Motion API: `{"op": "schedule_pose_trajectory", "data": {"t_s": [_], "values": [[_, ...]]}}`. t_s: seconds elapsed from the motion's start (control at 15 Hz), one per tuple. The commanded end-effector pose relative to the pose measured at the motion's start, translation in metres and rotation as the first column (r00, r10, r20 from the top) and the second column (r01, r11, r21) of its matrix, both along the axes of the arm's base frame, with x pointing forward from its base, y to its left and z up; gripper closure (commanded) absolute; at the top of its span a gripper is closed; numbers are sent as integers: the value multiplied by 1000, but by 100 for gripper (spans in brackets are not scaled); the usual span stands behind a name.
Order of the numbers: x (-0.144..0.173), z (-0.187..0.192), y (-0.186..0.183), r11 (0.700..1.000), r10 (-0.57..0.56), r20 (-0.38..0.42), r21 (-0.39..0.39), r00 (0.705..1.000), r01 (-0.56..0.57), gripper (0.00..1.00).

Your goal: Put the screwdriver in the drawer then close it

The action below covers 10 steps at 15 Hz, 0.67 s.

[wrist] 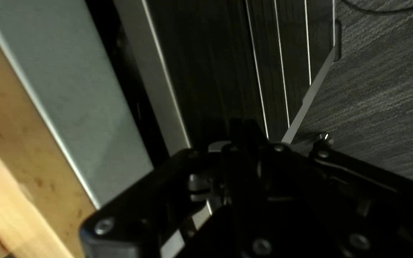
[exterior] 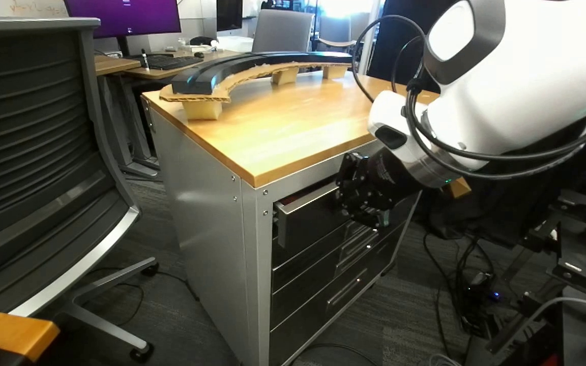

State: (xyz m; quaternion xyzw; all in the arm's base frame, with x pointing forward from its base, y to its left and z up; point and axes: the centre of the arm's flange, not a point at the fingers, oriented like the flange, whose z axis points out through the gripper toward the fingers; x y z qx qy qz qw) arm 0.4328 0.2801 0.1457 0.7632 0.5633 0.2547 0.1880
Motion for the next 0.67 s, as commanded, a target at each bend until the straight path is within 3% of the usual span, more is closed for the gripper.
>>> {"op": "schedule_pose_trajectory", "data": {"t_s": [0.0, 0.47, 0.6], "values": [[19, -42, 22, 998, 40, 129, 50, 991, -46, 91], [38, -73, 39, 995, 7, 267, 95, 964, -34, 91], [36, -78, 38, 995, -42, 245, 96, 969, 19, 89]]}}
